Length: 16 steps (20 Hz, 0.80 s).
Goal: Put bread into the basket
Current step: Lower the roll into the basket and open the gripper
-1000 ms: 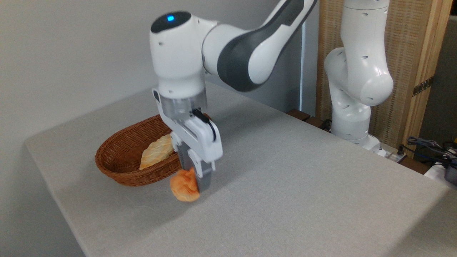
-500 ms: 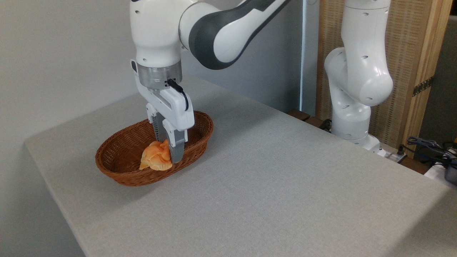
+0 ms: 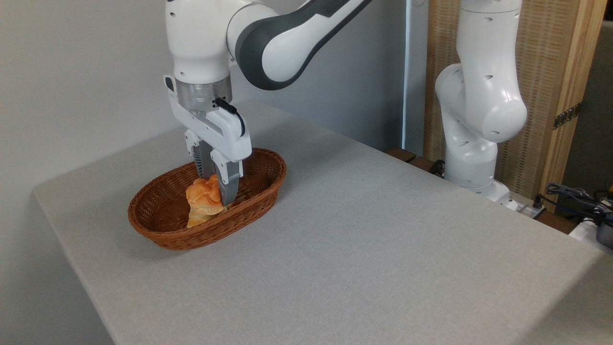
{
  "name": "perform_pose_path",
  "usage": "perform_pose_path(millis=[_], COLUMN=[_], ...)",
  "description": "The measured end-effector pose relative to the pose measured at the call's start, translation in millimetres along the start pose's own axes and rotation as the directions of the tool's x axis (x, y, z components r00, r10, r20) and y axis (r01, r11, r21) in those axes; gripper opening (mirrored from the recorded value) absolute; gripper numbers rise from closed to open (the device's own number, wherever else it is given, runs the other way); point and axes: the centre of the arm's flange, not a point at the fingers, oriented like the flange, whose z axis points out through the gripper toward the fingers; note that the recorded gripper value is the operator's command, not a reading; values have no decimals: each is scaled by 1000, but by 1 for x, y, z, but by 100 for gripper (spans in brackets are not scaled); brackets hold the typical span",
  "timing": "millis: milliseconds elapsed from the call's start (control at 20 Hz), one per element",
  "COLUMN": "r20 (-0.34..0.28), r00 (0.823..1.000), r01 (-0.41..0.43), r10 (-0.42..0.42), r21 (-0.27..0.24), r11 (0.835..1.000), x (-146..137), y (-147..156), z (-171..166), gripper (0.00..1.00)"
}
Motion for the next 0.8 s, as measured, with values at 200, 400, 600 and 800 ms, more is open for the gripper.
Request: perform_pose_path(millis=[200,400,600,800], r20=[4,5,4,-2], r00=[1000,1000,1000,1000], r01=[3,-1,0,6], r10=[-3,1,0,-6], r21=[-1,-1,-1,2], r11=[1000,1000,1000,1000], x=[2,3,3,3], y=[3,5,4,0], z=[4,5,4,1], gripper=[100,100,100,100])
